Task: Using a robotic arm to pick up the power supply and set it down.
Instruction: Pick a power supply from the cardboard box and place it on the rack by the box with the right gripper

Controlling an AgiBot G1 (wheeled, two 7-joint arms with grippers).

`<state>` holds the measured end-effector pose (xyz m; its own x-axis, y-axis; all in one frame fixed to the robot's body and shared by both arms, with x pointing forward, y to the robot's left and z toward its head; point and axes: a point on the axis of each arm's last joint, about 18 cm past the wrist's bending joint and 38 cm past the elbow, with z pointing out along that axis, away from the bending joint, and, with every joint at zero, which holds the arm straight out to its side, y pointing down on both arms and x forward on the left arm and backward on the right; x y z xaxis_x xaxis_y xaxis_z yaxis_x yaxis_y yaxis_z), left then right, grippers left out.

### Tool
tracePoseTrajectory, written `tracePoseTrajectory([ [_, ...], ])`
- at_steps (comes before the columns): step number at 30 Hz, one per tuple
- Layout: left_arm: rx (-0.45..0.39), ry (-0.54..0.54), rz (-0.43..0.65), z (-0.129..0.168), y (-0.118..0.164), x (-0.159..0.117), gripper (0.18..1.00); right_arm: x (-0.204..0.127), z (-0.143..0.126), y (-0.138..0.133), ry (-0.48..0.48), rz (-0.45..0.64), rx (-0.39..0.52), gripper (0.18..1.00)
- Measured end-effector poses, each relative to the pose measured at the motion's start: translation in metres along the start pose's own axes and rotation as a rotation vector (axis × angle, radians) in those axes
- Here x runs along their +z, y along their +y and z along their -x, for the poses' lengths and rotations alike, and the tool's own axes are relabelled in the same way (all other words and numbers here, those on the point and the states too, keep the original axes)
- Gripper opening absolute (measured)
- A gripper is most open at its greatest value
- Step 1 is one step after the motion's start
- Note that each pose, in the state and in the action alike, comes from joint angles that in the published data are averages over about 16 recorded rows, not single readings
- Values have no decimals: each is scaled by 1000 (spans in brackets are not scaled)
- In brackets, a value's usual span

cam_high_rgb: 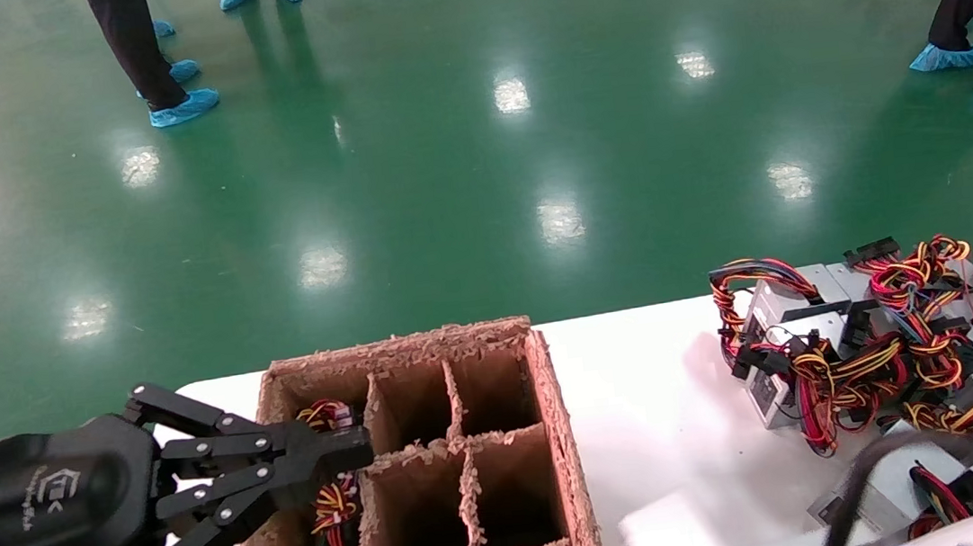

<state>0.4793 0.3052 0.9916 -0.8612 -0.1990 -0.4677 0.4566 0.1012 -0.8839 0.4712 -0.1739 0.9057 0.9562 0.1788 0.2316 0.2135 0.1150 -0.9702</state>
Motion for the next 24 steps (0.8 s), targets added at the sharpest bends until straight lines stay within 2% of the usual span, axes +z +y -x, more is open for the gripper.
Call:
tracePoseTrajectory([
  [15, 0, 0, 0, 0, 0, 0, 191, -32, 2, -66, 18, -268, 12, 233],
  [24, 0, 0, 0, 0, 0, 0, 191, -71, 5, -94, 122, -338, -8, 233],
])
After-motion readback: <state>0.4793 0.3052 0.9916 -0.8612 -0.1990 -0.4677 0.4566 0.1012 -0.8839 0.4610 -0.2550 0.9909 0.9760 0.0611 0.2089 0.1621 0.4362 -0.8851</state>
